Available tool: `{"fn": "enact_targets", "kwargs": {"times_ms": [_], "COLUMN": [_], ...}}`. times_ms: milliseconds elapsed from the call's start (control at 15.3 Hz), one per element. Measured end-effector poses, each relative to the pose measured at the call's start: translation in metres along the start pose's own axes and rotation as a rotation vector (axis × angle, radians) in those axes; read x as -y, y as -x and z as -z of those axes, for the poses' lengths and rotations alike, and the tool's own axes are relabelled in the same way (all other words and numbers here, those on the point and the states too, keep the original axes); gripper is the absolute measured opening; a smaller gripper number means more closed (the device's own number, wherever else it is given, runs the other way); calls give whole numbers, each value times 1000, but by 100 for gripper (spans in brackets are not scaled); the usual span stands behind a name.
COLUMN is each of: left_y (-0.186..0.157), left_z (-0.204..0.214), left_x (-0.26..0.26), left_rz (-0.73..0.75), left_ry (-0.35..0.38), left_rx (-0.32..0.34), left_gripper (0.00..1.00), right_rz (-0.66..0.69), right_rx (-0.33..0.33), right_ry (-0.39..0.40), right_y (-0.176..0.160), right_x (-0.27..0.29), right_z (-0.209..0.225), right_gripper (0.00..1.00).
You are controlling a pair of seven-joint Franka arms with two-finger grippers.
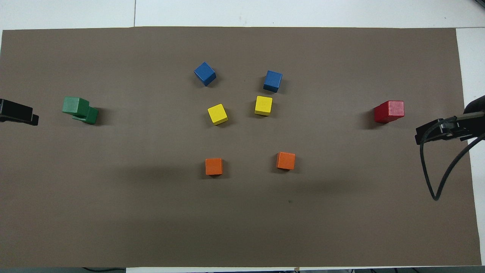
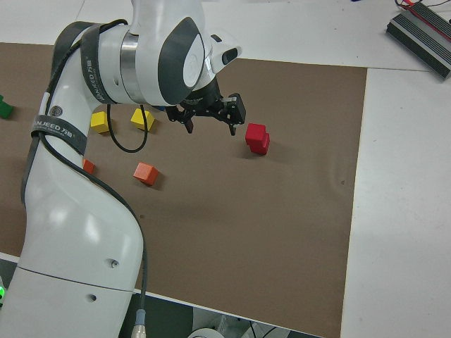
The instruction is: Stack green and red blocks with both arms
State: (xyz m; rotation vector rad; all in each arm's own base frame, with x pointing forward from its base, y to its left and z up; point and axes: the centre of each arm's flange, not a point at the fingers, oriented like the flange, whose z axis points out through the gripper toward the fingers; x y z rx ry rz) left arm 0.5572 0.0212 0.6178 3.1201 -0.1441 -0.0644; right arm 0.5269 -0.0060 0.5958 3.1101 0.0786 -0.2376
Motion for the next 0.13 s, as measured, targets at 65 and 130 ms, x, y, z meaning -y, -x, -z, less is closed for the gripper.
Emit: {"fn": "enact_targets", "kwargs": {"times_ms": [65, 130], "left_y": [0, 0], "left_z": [0, 0], "left_x": [0, 0], "left_rz": [0, 0], "left_ry": [0, 0], "left_rx": [0, 0], "left_gripper": [100, 100], "right_rz": [1, 2], "right_rx": [1, 0], "right_ry": [0, 0], "right_y": [0, 0], "right_x": [1, 1], "right_z": [0, 0], "right_gripper": [100, 100]}}
